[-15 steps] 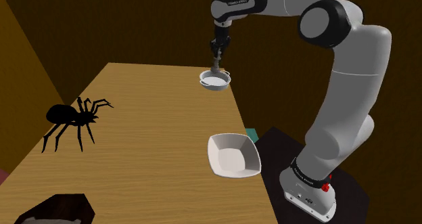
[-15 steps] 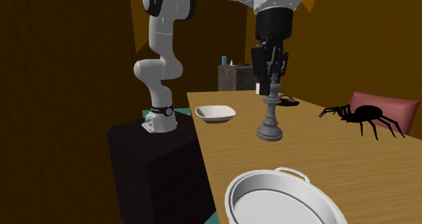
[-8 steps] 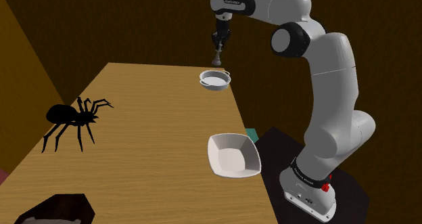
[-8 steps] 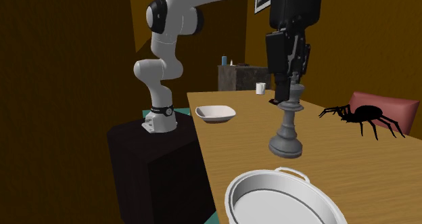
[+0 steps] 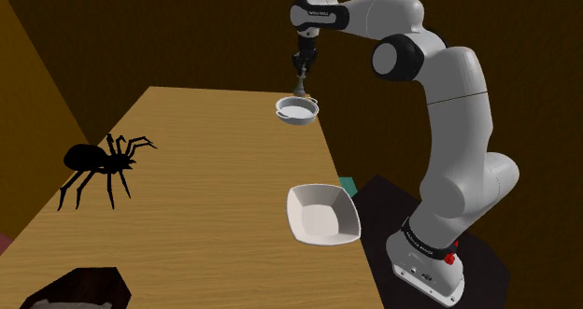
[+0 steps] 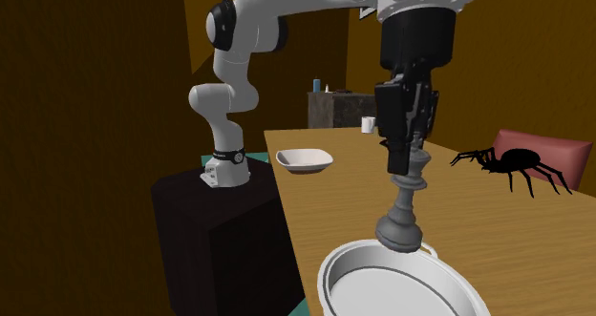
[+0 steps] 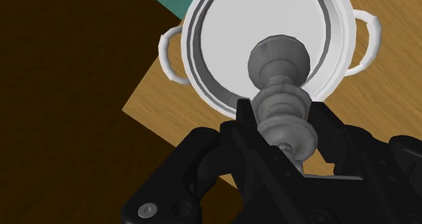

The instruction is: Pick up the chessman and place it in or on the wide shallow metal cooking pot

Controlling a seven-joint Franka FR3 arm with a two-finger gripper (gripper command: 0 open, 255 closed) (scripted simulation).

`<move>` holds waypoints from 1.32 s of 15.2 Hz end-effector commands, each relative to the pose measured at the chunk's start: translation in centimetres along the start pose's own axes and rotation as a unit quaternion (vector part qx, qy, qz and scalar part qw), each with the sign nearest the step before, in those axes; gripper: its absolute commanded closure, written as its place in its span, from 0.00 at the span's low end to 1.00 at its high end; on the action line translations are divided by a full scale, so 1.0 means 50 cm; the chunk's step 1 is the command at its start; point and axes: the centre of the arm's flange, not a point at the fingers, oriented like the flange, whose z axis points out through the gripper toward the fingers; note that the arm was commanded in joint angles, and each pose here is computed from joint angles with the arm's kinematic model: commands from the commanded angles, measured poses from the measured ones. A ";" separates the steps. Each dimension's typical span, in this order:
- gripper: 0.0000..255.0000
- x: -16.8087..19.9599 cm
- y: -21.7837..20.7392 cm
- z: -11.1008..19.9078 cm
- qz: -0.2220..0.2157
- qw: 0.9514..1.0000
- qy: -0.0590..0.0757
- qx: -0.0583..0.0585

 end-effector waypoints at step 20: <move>1.00 -0.010 -0.014 0.148 0.000 1.000 0.000 0.000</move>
